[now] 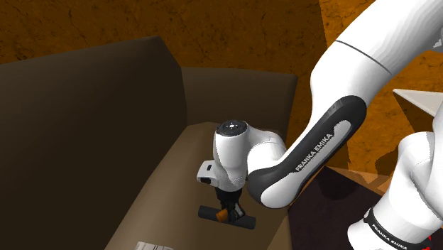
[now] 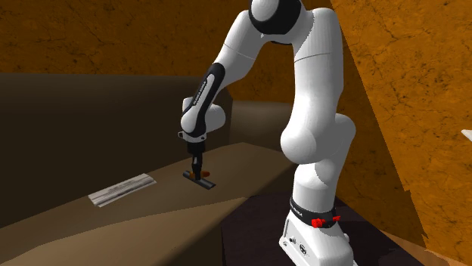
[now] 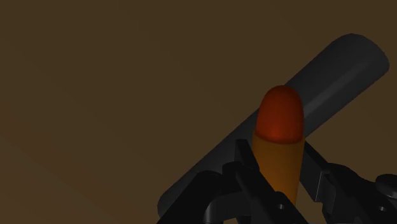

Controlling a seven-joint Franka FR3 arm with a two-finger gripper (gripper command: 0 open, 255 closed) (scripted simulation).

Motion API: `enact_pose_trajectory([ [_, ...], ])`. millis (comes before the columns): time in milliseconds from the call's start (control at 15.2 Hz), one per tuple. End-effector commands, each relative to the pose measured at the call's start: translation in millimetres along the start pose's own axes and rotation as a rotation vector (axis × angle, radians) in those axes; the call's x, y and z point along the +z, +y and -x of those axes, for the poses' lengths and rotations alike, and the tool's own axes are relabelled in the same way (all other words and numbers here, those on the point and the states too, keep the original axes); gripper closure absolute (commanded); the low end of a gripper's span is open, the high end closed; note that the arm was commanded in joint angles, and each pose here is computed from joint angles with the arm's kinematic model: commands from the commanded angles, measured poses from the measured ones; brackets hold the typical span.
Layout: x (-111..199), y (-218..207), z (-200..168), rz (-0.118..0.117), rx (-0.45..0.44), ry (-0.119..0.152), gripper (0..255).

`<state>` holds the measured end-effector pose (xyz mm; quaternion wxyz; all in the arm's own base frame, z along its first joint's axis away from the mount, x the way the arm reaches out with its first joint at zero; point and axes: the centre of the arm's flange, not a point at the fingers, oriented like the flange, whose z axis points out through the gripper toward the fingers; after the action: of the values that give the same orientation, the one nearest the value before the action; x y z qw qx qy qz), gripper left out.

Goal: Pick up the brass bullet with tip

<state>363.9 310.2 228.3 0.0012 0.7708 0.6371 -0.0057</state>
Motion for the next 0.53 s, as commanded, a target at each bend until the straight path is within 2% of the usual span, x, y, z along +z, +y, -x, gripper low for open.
enact_pose_trajectory([
  [0, 0, 0, 0, -0.001, 0.0, 0.0, 255],
  [198, 0, 0, 0, -0.001, 0.0, 0.0, 255],
  [462, -21, 0, 1, -0.001, 0.0, 0.0, 255],
])
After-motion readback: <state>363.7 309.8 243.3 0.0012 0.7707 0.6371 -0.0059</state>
